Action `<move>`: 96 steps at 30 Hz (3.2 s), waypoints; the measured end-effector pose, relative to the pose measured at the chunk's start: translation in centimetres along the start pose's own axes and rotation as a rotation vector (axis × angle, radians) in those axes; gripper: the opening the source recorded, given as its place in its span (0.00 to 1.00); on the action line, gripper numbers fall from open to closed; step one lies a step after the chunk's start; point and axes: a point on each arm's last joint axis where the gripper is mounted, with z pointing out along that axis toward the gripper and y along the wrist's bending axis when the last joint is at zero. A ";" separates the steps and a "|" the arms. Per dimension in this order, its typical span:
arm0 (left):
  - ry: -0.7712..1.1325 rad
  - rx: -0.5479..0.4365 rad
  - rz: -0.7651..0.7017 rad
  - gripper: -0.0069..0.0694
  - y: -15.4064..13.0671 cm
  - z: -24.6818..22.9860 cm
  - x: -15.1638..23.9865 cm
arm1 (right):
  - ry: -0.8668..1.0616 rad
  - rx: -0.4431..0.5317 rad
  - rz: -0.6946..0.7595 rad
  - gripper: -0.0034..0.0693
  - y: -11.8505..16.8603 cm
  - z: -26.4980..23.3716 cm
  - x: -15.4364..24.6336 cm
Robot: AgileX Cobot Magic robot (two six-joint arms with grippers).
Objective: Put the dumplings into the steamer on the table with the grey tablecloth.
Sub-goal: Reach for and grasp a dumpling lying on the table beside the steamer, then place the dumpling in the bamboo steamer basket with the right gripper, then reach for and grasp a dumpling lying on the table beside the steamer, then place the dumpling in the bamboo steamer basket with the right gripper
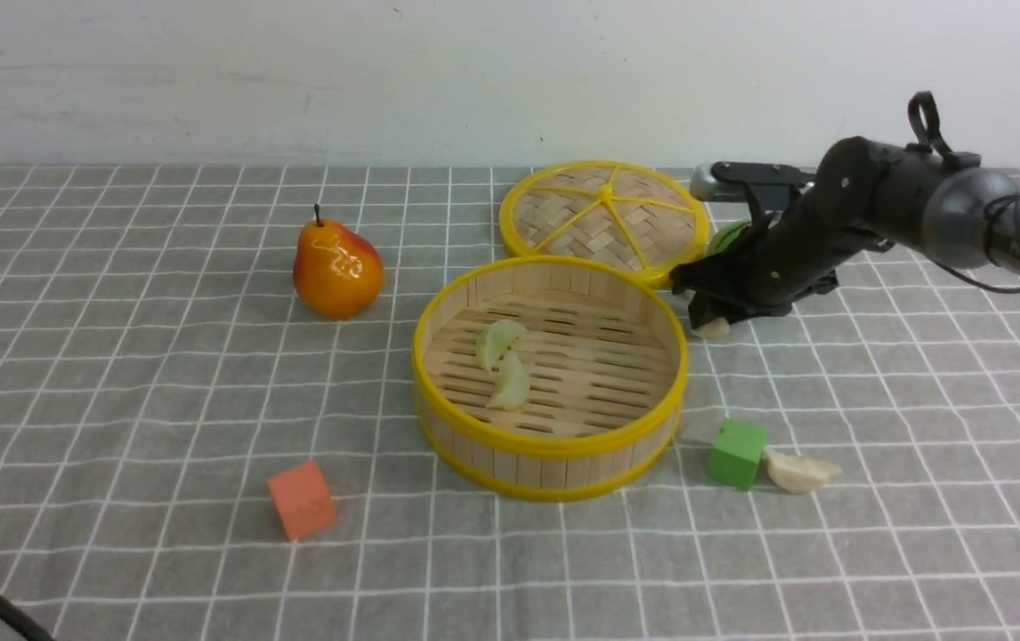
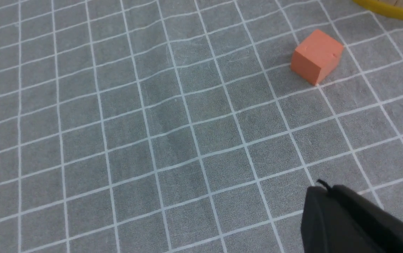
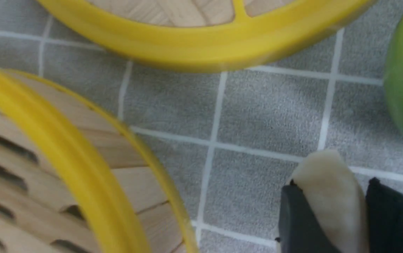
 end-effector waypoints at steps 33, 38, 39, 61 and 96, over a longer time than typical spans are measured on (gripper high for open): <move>-0.105 0.055 -0.121 0.07 -0.5 0.1 -0.8 | 0.091 -0.008 -0.103 0.76 13.7 -1.7 2.4; -0.102 0.063 -0.130 0.08 -0.5 0.1 -0.8 | -0.022 0.020 -0.228 0.77 14.4 -9.4 0.0; -0.101 0.067 -0.135 0.08 -0.6 0.1 -0.8 | -0.069 0.059 -0.327 0.76 14.3 -13.8 -0.7; -0.127 0.102 -0.163 0.09 -0.9 0.2 -0.9 | 0.301 0.087 -0.623 0.71 2.8 -7.0 11.1; -0.130 0.106 -0.161 0.12 -1.0 0.4 -0.7 | 0.033 -0.275 -0.129 0.34 10.7 -10.3 7.9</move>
